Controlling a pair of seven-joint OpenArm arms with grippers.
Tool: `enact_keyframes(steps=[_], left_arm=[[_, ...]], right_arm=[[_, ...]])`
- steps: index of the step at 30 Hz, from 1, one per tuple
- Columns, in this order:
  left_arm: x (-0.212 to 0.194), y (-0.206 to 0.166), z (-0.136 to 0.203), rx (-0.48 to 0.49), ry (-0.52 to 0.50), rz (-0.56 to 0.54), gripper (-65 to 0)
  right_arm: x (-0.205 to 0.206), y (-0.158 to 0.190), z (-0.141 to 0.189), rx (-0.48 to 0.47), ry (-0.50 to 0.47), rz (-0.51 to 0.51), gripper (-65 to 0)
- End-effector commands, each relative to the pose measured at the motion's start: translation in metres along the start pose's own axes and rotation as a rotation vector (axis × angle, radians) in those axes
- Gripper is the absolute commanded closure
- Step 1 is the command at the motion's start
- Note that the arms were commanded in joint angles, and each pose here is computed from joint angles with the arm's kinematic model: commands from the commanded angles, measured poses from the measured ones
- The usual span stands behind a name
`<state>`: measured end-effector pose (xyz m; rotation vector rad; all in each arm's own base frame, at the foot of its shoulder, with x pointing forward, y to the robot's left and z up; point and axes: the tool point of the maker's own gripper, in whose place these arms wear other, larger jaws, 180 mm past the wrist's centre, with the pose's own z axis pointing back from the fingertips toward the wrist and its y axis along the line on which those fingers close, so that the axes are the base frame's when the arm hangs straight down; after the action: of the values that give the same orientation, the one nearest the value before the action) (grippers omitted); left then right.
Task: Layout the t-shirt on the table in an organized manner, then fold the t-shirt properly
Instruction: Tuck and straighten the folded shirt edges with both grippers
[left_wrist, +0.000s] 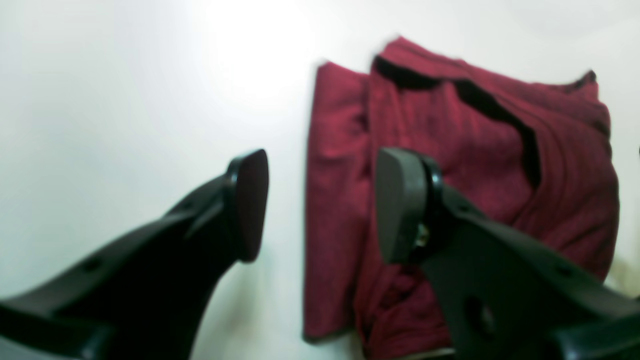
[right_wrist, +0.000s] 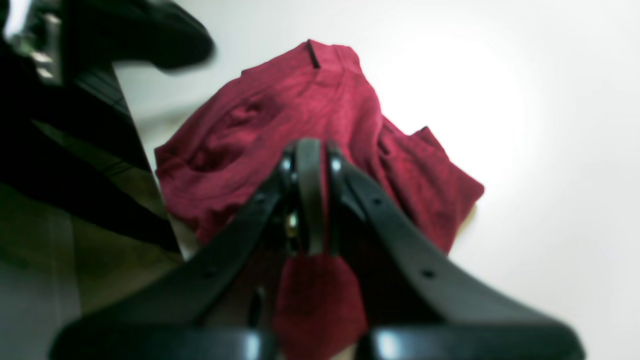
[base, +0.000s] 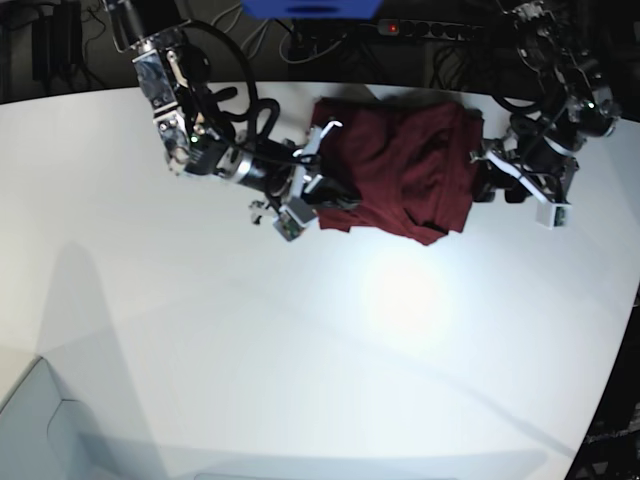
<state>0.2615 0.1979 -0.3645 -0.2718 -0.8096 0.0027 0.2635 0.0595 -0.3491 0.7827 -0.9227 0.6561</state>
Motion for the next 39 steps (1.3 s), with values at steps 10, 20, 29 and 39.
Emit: enact_keyframes(steps=[10,20,29,39], left_arm=[[-0.006,-0.064,-0.030,-0.176,0.005,0.025,-32.5],[-0.009,-0.053,-0.027,-0.148,0.005,0.044,-32.5],[-0.012,-0.039,-0.026,-0.111,0.006,0.082,-32.5],[-0.016,-0.039,-0.028,-0.113,0.016,0.092,-32.3]], right_arm=[[0.018,0.001,0.000,0.012,-0.060,0.011,0.0],[0.015,0.003,0.001,0.013,-0.055,0.006,0.0],[0.016,0.002,0.001,0.013,-0.056,0.007,0.0],[0.015,0.002,0.000,0.012,-0.055,0.006,0.0]])
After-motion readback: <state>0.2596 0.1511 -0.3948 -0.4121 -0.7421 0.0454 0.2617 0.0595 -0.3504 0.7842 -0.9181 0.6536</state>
